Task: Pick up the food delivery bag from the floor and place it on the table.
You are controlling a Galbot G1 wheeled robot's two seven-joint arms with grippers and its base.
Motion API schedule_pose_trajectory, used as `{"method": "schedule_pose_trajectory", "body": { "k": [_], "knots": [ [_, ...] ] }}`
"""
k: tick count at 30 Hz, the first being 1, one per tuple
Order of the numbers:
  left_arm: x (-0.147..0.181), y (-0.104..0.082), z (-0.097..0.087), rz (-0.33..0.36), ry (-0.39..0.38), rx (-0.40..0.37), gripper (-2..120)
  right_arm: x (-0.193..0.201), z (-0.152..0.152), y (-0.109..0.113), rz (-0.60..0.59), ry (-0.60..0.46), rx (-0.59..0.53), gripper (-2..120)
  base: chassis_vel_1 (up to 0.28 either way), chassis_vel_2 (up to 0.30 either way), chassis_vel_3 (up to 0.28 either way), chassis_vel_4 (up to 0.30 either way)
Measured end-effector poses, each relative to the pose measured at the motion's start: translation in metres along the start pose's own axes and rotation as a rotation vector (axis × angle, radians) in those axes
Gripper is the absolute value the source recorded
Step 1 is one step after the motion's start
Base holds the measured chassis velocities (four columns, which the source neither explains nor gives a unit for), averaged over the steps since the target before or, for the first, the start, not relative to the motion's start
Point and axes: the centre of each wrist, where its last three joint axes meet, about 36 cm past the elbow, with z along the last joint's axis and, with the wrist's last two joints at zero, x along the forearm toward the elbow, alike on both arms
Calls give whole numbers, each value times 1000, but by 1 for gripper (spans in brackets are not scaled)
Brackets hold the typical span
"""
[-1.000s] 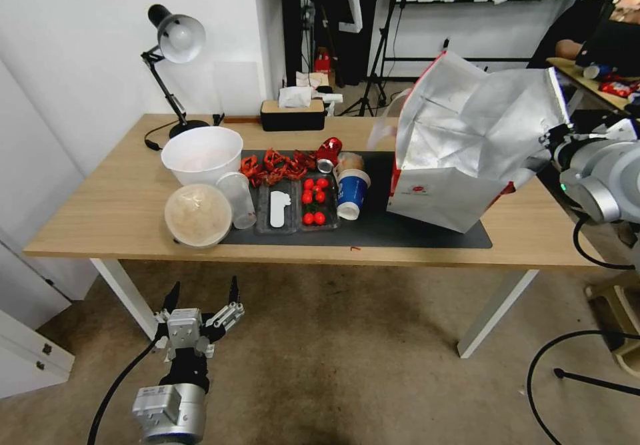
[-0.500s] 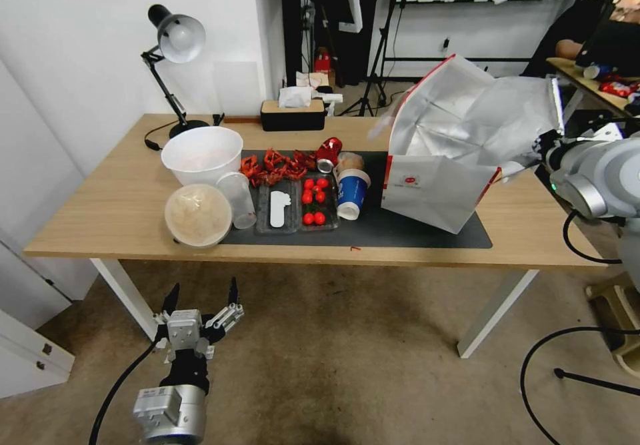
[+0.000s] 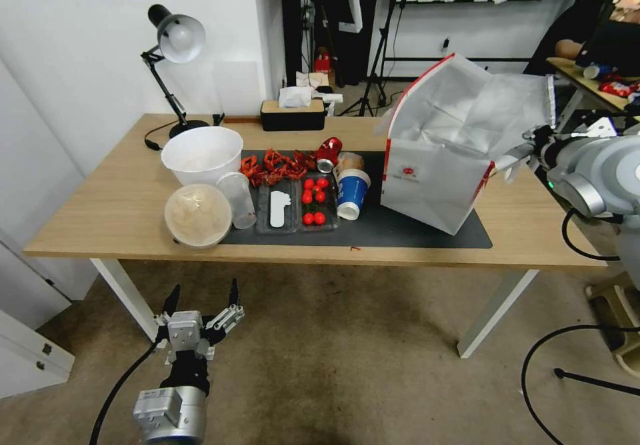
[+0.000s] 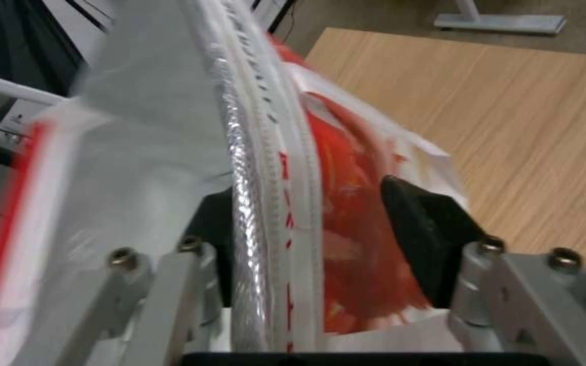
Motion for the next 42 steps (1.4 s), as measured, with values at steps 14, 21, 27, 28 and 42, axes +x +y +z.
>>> {"method": "schedule_pose_trajectory", "body": {
  "k": [14,21,27,28,42],
  "knots": [
    [-1,2,1,1,-5,-7,100,0,-3,11,21,-26,27,99,0,0,0,0],
    [0,3,-2,-1,-8,-5,100,17,-2,6,-23,-111,52,100,0,0,0,0],
    [0,3,-5,-3,-13,-2,100,27,13,-8,-101,-261,178,100,0,0,0,0],
    [0,3,-6,-3,-14,-2,100,28,17,-11,-117,-274,203,100,0,0,0,0],
    [3,4,-21,-18,-27,5,100,44,83,-71,-621,-474,782,100,0,0,0,0]
  ]
}}
